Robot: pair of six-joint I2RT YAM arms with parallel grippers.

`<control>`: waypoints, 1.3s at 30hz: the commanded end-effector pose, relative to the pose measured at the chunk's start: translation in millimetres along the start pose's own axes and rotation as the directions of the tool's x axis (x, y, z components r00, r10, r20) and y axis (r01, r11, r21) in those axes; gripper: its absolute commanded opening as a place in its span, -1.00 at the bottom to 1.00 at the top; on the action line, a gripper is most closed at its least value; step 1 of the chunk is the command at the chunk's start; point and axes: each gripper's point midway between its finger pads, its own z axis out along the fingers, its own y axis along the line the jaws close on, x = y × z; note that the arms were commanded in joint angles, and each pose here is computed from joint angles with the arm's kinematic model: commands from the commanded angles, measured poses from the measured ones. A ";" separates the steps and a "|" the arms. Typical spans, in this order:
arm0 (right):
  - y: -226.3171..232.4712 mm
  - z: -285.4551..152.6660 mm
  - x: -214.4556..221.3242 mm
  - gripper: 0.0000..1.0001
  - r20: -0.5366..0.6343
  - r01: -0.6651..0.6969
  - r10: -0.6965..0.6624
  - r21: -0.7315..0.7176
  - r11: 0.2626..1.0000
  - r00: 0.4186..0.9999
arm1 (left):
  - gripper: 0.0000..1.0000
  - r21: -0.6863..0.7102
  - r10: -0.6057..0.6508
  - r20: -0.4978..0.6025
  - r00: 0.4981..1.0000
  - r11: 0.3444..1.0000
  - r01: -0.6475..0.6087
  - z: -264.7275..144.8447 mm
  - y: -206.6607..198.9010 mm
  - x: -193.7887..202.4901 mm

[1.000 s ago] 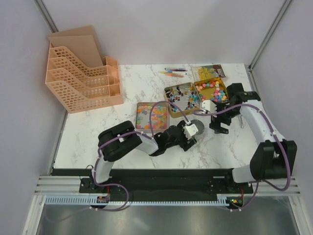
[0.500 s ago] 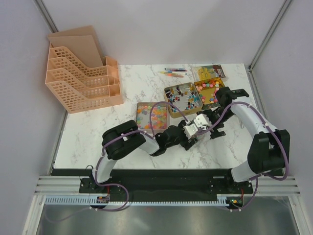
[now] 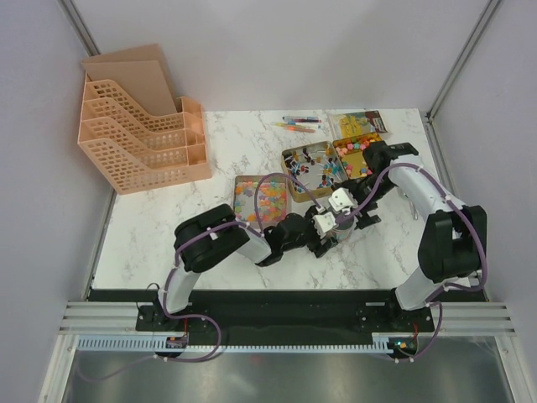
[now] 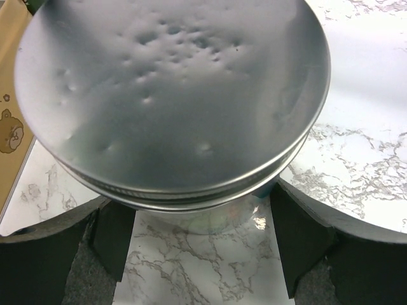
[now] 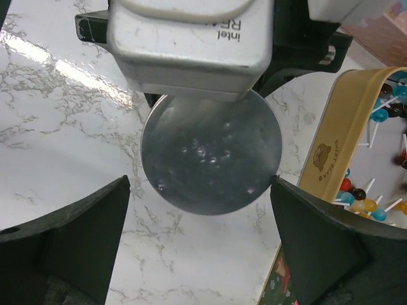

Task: Pack the candies
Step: Screw the bottle lid onto the packing bottle.

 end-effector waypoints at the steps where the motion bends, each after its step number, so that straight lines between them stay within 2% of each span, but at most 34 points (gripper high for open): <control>1: -6.3 2.2 -18.3 0.96 0.071 0.093 -0.092 -0.011 0.996 0.993 | -0.95 0.049 0.004 -0.076 0.997 0.999 -0.001 -4.7 -8.4 30.1; 7: -7.4 10.2 -20.5 0.96 0.082 0.094 -0.090 -0.037 0.995 0.993 | -0.95 0.063 -0.004 -0.072 0.997 0.998 0.008 -0.9 -4.0 28.9; 16: -1.2 11.7 -8.2 0.96 0.023 0.033 -0.031 -0.078 0.996 0.999 | -0.95 0.059 -0.026 -0.082 0.996 0.998 0.031 -0.8 8.0 32.5; 25: 36.3 2.7 -2.0 0.96 -0.080 -0.070 0.061 -0.112 0.991 0.995 | -0.95 0.046 -0.035 -0.097 0.995 0.998 0.040 -6.3 23.8 36.1; 35: 88.2 8.1 -11.2 0.97 -0.121 -0.209 0.194 -0.134 0.969 0.974 | -0.95 0.066 -0.065 -0.095 0.993 0.995 0.071 -8.6 27.4 35.5; 39: 86.3 14.0 -8.4 0.96 -0.131 -0.266 0.253 -0.091 0.960 0.958 | -0.95 0.108 -0.069 -0.089 0.994 0.991 0.078 -10.5 24.6 34.0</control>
